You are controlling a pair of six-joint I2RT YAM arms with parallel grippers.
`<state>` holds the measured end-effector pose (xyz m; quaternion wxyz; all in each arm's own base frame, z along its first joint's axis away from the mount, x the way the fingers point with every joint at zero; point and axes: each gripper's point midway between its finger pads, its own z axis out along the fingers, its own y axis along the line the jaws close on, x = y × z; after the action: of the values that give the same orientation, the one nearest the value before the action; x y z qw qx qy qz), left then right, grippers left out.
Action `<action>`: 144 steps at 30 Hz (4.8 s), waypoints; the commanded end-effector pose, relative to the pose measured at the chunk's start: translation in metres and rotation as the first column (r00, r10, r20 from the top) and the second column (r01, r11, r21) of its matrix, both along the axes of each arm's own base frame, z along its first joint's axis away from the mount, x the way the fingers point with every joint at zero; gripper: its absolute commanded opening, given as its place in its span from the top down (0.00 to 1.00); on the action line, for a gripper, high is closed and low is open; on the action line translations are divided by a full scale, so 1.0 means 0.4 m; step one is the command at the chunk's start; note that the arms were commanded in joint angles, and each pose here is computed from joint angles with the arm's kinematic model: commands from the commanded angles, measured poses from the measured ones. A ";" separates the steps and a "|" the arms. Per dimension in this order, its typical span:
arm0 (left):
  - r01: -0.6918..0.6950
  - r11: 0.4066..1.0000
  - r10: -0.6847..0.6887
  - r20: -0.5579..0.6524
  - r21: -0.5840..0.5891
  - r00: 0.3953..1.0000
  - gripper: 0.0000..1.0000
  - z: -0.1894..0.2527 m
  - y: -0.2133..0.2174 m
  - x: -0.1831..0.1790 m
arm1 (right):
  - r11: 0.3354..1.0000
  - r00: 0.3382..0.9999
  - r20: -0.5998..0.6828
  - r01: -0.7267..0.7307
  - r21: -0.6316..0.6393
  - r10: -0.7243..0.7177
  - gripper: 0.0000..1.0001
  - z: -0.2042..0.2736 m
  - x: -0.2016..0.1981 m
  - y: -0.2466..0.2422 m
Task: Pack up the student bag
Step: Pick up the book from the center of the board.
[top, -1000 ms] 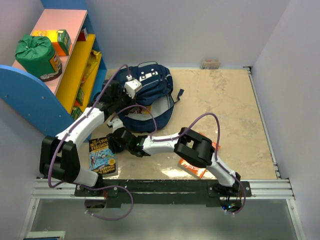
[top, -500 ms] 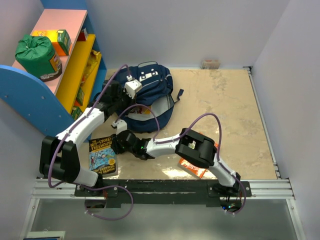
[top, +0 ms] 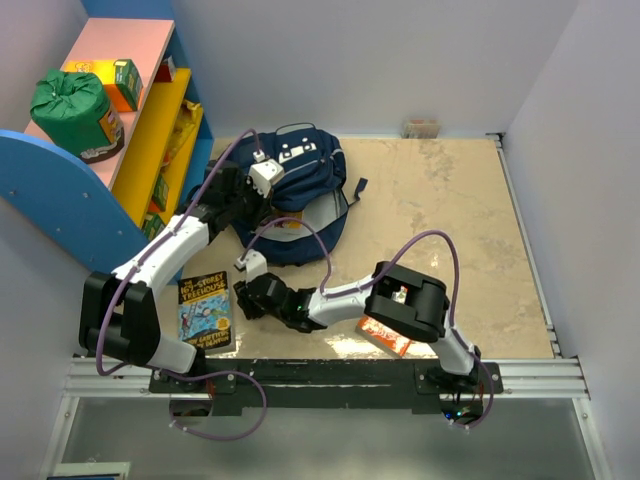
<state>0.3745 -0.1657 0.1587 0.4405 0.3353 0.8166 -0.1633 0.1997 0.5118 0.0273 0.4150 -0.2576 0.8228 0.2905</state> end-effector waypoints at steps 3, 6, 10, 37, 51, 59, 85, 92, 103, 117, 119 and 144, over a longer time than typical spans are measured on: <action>0.085 0.991 -0.065 0.190 -0.099 0.980 1.00 0.172 -0.054 0.040 | 0.989 0.988 0.142 0.041 0.144 -0.061 0.33 0.202 0.046 0.032; 0.087 0.991 -0.066 0.194 -0.101 0.979 1.00 0.180 -0.054 0.037 | 0.983 0.988 0.127 0.064 0.173 -0.087 0.22 0.220 0.053 0.038; 0.088 0.990 -0.064 0.202 -0.113 0.977 1.00 0.190 -0.057 0.038 | 0.979 0.998 0.061 -0.003 0.202 -0.010 0.29 0.230 0.022 0.094; 0.055 0.996 -0.040 0.192 -0.071 0.981 1.00 0.186 -0.039 0.048 | 0.951 0.944 -0.189 -0.233 0.206 0.272 0.34 0.151 -0.128 0.155; 0.060 0.996 -0.047 0.194 -0.061 0.980 1.00 0.169 -0.034 0.039 | 0.929 0.951 -0.134 -0.231 0.289 0.278 0.36 0.293 -0.116 0.181; 0.062 0.996 -0.049 0.201 -0.059 0.978 1.00 0.165 -0.031 0.030 | 0.927 0.938 -0.190 -0.227 0.300 0.291 0.36 0.256 -0.126 0.198; 0.091 0.994 -0.077 0.209 -0.060 0.975 1.00 0.177 -0.037 0.016 | 0.861 0.854 -0.453 0.009 0.508 0.258 0.38 0.205 0.028 0.213; 0.096 0.994 -0.082 0.206 -0.061 0.975 1.00 0.171 -0.039 0.015 | 0.844 0.864 -0.426 0.002 0.537 0.269 0.38 0.276 0.022 0.196; 0.092 0.994 -0.078 0.218 -0.054 0.973 1.00 0.184 -0.036 0.016 | 0.844 0.864 -0.435 0.022 0.537 0.254 0.37 0.283 0.024 0.195; 0.092 0.995 -0.083 0.217 -0.033 0.973 1.00 0.181 -0.028 0.011 | 0.819 0.901 -0.422 0.164 0.549 0.102 0.41 0.259 0.112 0.222; 0.093 0.995 -0.084 0.222 -0.029 0.971 1.00 0.182 -0.026 0.009 | 0.869 0.894 -0.447 0.208 0.450 0.017 0.43 0.207 0.122 0.223; 0.060 0.998 -0.054 0.230 -0.021 0.972 1.00 0.187 -0.013 0.012 | 0.907 0.936 -0.336 0.047 0.418 0.107 1.00 0.313 0.060 0.188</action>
<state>0.3809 -0.1465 0.1744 0.4570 0.3481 0.8104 -0.1153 0.2224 0.6006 0.0734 0.2774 -0.0930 0.8441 0.4494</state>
